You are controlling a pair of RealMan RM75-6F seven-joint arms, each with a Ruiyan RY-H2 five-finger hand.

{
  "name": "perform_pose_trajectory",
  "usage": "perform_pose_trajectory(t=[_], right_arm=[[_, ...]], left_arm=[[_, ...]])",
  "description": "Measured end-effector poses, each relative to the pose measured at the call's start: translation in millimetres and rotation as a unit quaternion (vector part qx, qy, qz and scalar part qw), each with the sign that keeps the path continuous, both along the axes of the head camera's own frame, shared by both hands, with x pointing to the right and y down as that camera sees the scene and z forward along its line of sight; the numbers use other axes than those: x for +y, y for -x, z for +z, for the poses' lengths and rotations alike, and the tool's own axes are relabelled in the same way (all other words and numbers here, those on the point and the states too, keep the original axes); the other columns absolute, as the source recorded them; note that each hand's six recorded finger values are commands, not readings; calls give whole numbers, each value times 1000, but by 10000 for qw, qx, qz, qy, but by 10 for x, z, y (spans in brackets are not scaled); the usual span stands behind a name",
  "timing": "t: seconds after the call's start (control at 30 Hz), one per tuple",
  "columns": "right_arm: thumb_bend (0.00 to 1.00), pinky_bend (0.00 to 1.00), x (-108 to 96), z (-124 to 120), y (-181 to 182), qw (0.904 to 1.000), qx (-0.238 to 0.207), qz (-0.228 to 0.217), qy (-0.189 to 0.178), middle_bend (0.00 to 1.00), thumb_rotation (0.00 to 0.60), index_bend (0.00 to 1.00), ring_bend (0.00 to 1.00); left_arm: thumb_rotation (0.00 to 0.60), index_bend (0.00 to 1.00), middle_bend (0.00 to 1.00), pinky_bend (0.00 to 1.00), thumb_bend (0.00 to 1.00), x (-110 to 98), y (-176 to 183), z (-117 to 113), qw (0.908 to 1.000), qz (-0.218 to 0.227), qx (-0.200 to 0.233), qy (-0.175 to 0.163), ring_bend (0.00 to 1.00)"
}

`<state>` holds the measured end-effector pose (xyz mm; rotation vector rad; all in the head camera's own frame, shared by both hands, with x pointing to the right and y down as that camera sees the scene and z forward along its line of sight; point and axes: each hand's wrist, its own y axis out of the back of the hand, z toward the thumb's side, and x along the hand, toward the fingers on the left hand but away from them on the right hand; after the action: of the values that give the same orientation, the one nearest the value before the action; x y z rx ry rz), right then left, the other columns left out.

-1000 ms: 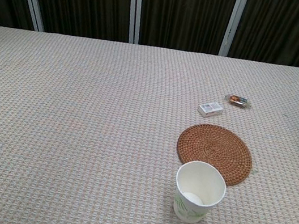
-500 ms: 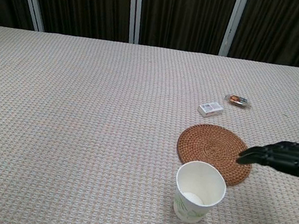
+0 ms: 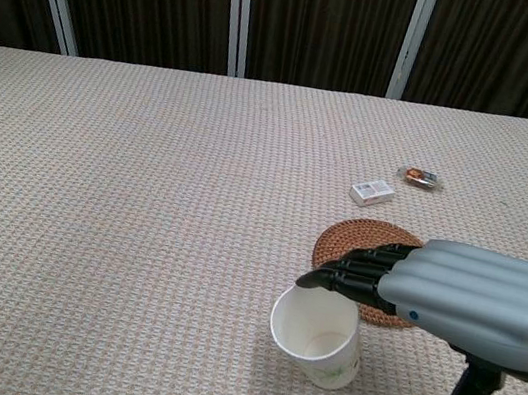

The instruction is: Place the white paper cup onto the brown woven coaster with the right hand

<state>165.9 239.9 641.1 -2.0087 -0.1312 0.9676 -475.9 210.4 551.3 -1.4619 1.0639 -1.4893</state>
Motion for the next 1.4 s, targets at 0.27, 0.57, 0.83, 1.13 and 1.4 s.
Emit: perform_pose_trajectory(t=[0.27, 0.57, 0.83, 1.13, 1.4], right_arm=[[20, 139, -89, 17, 121, 9995, 37, 135, -271, 82, 600, 0, 81], [56, 328, -109, 35, 140, 9993, 190, 151, -297, 290, 600, 111, 296], [123, 407, -79, 33, 190, 9993, 139, 195, -285, 474, 600, 280, 461], [133, 406, -335, -139, 246, 9962, -262, 647, -518, 477, 600, 286, 462], [146, 407, -745, -73, 162, 9889, -142, 1369, -555, 477, 600, 287, 461]], left_arm=[[600, 0, 0, 0, 0, -11, -2, 14, 10000, -16, 21, 45, 0], [600, 0, 0, 0, 0, -11, 1, -4, 10000, -27, 49, 42, 0], [600, 0, 0, 0, 0, -8, 6, -10, 10000, -37, 59, 64, 0], [600, 0, 0, 0, 0, -7, 14, -4, 9999, -56, 67, 110, 0], [600, 0, 0, 0, 0, 1, 8, -1, 9999, -49, 5, 146, 0]])
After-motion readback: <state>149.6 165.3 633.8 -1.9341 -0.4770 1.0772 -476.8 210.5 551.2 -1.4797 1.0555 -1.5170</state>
